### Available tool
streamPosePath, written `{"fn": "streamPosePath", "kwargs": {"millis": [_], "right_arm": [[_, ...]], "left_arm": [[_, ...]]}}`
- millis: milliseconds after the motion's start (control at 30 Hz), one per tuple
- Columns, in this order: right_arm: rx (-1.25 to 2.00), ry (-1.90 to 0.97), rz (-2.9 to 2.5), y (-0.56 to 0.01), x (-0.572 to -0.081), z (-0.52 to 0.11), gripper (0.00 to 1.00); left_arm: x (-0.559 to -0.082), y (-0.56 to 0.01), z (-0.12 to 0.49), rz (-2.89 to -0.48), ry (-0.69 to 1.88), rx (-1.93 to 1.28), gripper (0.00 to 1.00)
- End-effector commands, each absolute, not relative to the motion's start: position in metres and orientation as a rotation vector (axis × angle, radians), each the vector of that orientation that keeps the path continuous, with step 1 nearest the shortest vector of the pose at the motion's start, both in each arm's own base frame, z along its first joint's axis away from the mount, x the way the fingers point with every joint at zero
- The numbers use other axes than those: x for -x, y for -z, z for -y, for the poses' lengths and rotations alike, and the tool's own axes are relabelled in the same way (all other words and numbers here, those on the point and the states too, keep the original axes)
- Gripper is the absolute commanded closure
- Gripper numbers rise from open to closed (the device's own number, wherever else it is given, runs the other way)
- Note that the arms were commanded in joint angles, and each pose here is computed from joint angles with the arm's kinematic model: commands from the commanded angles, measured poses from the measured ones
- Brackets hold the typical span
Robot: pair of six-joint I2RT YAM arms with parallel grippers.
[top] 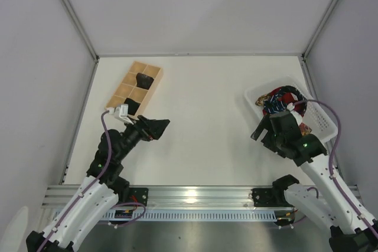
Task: Roll the ties
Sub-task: Grab a tie with the right arm
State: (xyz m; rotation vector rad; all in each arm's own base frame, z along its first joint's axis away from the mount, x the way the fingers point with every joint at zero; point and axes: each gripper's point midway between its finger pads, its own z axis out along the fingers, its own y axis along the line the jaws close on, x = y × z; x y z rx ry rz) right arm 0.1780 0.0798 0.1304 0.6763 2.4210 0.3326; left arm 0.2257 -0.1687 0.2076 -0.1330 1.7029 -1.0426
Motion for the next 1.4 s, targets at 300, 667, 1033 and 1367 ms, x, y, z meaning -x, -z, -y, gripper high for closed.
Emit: {"fn": "streamPosePath", "kwargs": {"millis": [300, 667, 1033, 1367], "right_arm": [[-0.615, -0.022, -2.169, -0.247, -0.309, -0.009, 0.0], [0.068, 0.593, -2.037, -0.244, -0.395, 0.057, 0.23], [0.554, 0.8, -2.243, -0.173, -0.451, 0.068, 0.36], [0.571, 0.89, -2.279, -0.142, -0.455, 0.1, 0.34]], "left_arm": [[-0.194, -0.222, 0.145, -1.951, 0.853, 0.086, 0.0], [-0.161, -0.246, 0.158, -1.889, 0.997, -0.09, 0.0], [-0.182, -0.254, 0.158, -1.876, 0.926, -0.089, 0.0], [-0.201, -0.248, 0.159, -1.926, 0.882, -0.079, 0.0]]}}
